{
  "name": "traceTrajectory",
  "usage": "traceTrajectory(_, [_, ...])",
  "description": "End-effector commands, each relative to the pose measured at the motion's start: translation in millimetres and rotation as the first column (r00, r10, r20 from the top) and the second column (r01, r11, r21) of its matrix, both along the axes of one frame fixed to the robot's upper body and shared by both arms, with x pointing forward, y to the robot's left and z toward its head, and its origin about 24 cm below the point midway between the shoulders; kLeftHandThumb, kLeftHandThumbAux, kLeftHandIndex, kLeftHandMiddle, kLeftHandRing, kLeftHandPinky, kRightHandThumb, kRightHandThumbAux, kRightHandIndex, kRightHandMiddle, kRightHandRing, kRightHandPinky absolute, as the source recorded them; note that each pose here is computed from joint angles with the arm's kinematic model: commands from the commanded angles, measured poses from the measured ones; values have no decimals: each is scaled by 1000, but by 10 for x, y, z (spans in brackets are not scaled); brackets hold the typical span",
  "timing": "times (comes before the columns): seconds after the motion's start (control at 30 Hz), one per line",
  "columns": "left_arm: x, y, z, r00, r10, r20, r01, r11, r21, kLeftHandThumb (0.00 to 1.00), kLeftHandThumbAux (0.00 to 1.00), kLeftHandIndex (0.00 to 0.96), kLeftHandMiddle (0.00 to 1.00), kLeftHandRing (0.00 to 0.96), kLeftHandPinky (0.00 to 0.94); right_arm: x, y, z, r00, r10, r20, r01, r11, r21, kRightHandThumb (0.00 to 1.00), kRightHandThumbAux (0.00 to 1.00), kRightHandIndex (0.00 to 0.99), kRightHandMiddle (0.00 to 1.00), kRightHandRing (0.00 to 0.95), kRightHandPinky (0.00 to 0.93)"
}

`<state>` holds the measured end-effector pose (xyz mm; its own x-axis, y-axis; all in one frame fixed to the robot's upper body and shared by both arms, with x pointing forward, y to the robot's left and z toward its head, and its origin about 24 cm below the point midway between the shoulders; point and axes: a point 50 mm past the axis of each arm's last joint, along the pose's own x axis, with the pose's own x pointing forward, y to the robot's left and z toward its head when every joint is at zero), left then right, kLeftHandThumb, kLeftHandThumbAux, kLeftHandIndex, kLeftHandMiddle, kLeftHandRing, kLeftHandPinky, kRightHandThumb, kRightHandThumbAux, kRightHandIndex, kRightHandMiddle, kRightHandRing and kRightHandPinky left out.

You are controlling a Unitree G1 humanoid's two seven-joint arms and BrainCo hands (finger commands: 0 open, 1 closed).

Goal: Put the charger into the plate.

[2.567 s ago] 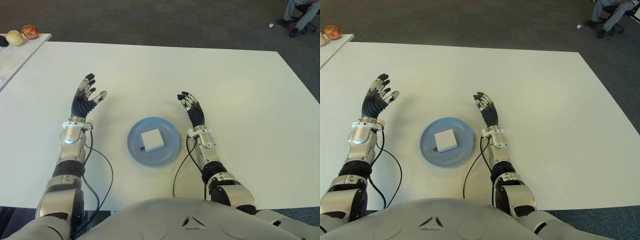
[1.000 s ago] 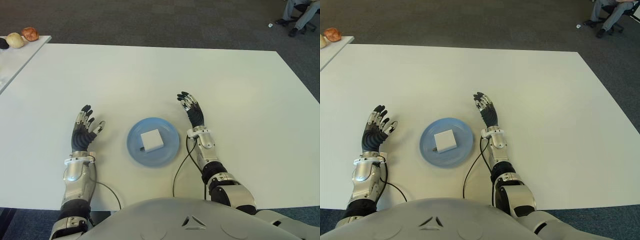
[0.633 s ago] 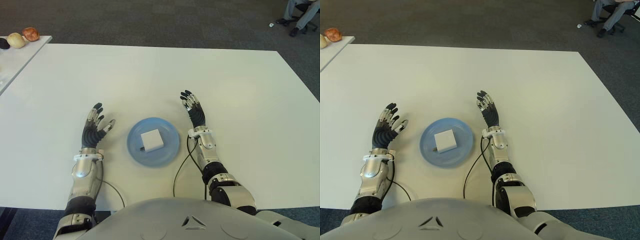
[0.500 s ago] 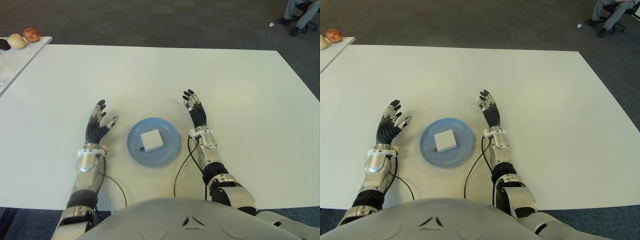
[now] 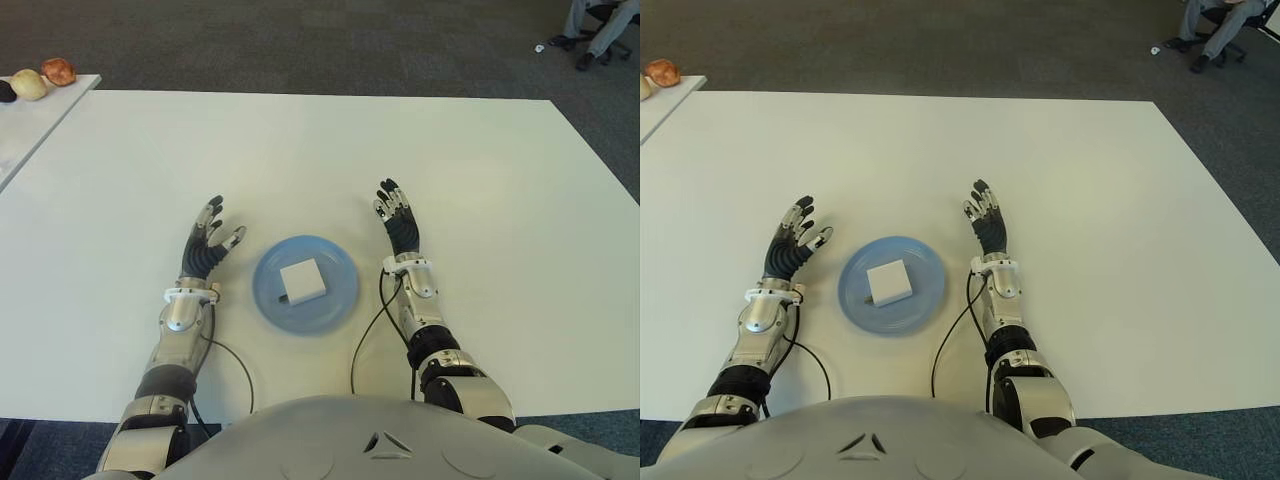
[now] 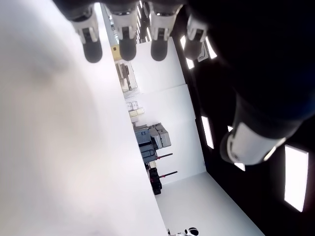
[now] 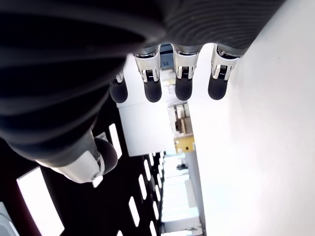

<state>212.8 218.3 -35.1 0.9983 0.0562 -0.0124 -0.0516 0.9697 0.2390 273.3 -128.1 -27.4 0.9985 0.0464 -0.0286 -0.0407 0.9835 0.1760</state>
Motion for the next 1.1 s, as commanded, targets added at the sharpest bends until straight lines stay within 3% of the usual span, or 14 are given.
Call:
traceTrajectory(0.03, [-256, -14, -297, 987, 4, -159, -6, 1000, -15, 0, 609, 0, 0, 0, 0, -310, 146, -346, 983, -9, -185, 25, 996, 83, 0, 650, 28, 53, 26, 52])
traceTrajectory(1.1, [-239, 11, -364, 969, -74, -236, 76, 997, 2, 0, 592, 0, 0, 0, 0, -331, 150, -353, 983, 19, -183, 3, 993, 116, 0, 611, 49, 75, 49, 76])
